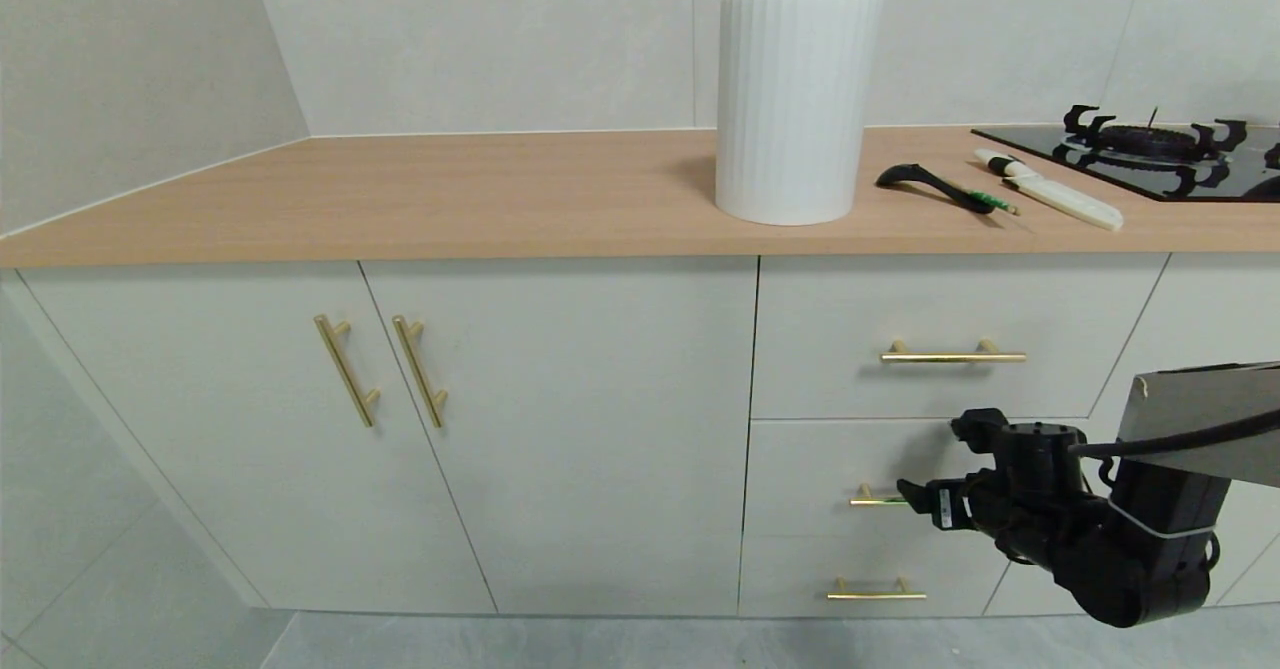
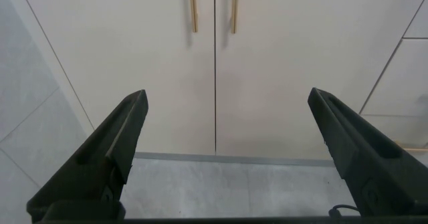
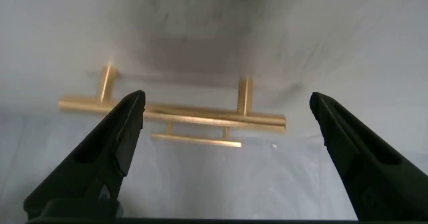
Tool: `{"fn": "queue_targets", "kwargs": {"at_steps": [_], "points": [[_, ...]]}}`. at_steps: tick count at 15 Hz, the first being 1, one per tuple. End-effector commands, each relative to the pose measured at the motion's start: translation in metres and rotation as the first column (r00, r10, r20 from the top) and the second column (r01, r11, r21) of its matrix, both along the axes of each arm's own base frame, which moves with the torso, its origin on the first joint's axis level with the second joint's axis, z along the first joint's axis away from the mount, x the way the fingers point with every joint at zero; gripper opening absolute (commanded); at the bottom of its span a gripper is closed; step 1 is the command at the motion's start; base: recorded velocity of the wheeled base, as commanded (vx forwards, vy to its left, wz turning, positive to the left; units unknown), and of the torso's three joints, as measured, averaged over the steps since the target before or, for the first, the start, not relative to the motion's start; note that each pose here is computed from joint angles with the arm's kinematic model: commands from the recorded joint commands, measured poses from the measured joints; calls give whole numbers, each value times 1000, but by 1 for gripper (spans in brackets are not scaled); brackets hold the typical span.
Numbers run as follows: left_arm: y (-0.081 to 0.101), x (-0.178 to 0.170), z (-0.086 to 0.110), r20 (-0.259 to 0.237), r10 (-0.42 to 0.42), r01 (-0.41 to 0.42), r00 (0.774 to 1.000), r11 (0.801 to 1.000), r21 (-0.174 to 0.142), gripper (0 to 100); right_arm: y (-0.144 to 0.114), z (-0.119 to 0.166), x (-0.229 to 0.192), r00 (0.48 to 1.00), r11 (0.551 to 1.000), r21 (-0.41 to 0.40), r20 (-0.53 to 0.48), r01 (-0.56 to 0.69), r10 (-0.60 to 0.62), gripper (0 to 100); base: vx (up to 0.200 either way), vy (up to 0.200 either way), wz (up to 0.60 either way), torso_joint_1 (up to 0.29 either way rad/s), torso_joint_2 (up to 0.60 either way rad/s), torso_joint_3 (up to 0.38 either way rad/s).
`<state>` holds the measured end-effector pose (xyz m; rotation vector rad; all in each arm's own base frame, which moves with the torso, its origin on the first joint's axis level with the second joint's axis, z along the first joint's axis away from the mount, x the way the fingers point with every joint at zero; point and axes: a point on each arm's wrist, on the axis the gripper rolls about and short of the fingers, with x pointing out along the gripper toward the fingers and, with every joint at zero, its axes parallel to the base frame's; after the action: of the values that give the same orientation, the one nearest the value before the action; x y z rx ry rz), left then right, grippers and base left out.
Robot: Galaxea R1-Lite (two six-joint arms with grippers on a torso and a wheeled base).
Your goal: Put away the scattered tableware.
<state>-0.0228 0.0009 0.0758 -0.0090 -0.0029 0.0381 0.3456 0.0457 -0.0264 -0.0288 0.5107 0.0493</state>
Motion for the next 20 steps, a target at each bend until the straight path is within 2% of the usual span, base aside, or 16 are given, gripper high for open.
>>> {"fn": "queue_targets", "kwargs": {"at_steps": [1, 7, 20], "points": [[0, 0, 0, -1, 0, 0, 1000, 1000, 0, 100, 0, -13, 2, 1000, 1000, -3, -8, 14, -14, 100, 0, 0, 0, 0, 0, 0], [0, 0, 0, -1, 0, 0, 1000, 1000, 0, 100, 0, -24, 0, 999, 1000, -14, -41, 14, -14, 100, 0, 0, 0, 0, 0, 0], [0, 0, 0, -1, 0, 0, 1000, 1000, 0, 100, -1, -26, -7, 997, 999, -34, -75, 4, -6, 100, 0, 0, 0, 0, 0, 0]]}}
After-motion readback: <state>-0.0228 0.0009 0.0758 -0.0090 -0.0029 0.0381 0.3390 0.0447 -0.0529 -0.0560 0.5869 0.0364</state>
